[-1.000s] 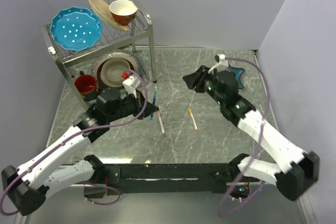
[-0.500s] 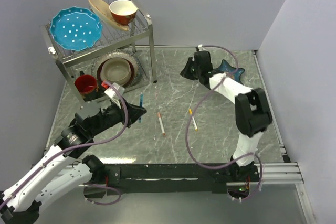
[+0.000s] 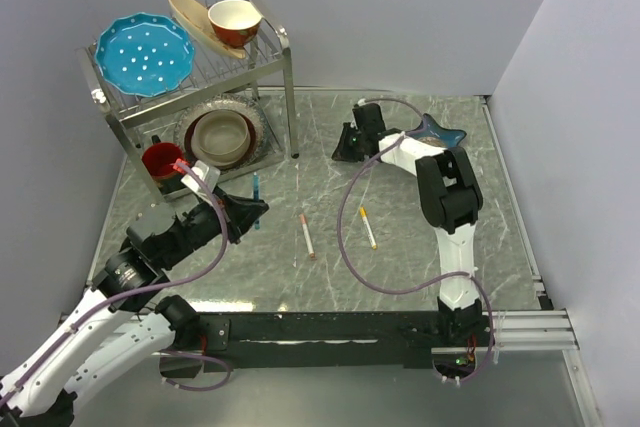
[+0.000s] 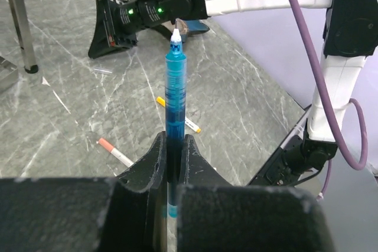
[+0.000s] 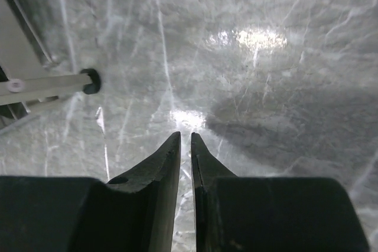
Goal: Insert the pens into the pen caps
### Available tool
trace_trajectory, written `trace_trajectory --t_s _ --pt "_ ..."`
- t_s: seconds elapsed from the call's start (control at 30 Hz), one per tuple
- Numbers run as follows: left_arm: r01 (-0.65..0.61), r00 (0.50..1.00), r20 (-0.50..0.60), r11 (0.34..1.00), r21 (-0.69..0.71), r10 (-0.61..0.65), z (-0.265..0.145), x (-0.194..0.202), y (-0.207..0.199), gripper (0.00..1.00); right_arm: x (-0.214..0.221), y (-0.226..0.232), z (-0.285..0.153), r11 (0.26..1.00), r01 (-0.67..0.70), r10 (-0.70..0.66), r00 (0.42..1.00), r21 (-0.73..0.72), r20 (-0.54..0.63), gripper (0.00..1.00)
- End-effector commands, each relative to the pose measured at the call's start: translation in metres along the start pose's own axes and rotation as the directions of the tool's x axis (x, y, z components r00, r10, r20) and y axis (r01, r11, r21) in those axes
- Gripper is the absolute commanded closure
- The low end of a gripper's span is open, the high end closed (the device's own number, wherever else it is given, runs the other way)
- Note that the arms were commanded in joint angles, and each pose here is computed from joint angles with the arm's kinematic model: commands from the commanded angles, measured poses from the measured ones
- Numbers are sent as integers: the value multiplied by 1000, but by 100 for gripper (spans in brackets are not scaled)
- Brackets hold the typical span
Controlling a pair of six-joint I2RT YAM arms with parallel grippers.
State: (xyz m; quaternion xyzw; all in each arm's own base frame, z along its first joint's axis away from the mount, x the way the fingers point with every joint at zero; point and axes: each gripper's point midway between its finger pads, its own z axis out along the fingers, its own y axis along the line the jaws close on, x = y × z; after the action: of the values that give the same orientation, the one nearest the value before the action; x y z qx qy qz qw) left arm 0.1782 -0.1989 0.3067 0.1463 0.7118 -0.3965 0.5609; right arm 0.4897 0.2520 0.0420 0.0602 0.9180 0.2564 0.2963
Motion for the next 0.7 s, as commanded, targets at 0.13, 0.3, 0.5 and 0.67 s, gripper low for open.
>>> trace_trajectory --t_s 0.13,0.3,0.5,0.67 --pt "-21 999 46 999 -31 22 1 -10 6 99 13 9 7 999 28 -31 997 -41 -76 80" --pt "-22 998 56 999 -34 23 0 -12 6 99 33 10 -5 994 93 -100 987 -61 -122 80" --pt "-21 999 50 999 -33 23 1 -10 6 99 60 7 -19 982 173 -186 963 -77 -197 79" --pt "-15 999 49 999 -30 17 1 -9 6 99 74 5 -47 968 238 -249 947 -78 -201 78"
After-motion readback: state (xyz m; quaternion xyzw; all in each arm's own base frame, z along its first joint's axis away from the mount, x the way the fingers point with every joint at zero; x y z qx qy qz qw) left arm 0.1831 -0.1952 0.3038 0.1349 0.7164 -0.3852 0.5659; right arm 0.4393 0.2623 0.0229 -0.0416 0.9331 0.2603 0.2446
